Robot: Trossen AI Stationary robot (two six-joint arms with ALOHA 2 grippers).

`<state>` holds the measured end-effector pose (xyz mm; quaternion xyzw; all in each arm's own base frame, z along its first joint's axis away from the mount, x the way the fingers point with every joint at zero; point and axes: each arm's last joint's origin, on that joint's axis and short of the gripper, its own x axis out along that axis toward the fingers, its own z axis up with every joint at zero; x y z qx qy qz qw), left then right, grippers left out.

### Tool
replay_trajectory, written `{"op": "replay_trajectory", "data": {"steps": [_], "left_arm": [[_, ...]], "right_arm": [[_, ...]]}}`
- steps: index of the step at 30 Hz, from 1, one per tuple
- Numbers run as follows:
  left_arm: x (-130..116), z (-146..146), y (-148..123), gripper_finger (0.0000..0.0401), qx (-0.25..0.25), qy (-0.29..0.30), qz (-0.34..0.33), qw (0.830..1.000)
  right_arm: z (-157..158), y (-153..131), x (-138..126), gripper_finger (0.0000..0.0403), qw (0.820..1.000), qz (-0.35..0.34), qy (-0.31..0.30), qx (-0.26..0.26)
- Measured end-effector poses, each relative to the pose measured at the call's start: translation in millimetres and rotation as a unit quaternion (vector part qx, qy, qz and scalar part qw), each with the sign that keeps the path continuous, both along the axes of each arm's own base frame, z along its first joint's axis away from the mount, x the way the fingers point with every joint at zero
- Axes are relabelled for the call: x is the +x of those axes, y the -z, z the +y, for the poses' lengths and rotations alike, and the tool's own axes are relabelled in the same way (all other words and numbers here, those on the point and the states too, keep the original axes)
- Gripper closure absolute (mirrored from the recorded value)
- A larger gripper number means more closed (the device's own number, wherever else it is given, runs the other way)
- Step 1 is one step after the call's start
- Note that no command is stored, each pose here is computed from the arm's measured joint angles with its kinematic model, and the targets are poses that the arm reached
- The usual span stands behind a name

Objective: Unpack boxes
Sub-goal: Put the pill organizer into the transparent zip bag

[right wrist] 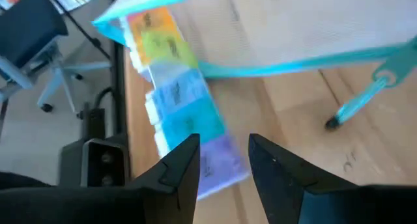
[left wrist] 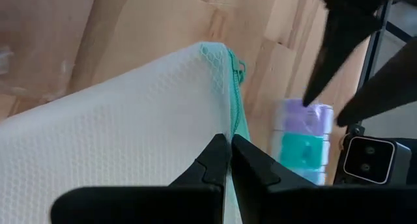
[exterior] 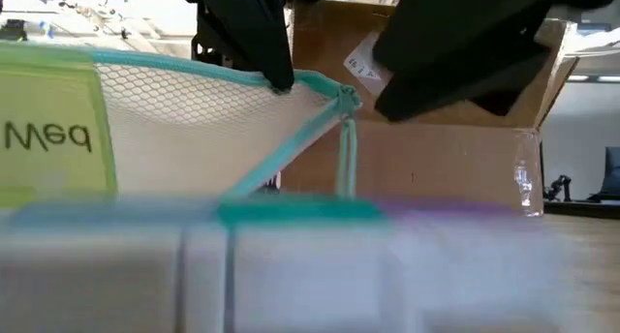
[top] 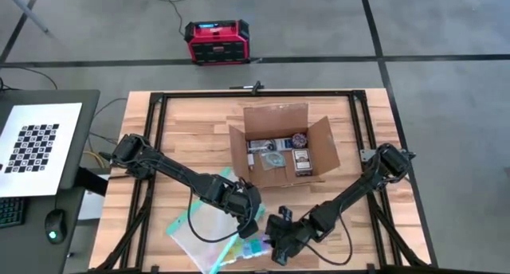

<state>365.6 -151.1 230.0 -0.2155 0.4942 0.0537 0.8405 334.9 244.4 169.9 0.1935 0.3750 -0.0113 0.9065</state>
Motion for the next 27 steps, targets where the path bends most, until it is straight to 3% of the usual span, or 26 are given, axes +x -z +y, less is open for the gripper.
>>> {"op": "replay_trajectory", "data": {"steps": [14,20,27], "left_arm": [[0,0,0,0.0401,-0.003,-0.003,0.001,1.0],[1,0,0,0.0401,-0.006,0.003,-0.001,1.0],[1,0,0,0.0401,-0.007,0.006,-0.002,1.0]], "right_arm": [[47,14,-43,0.028,0.995,0.068,0.0,0.072],[67,27,-30,0.028,0.983,0.029,-0.023,0.179],[61,56,-18,0.028,0.983,0.052,0.008,0.178]]}}
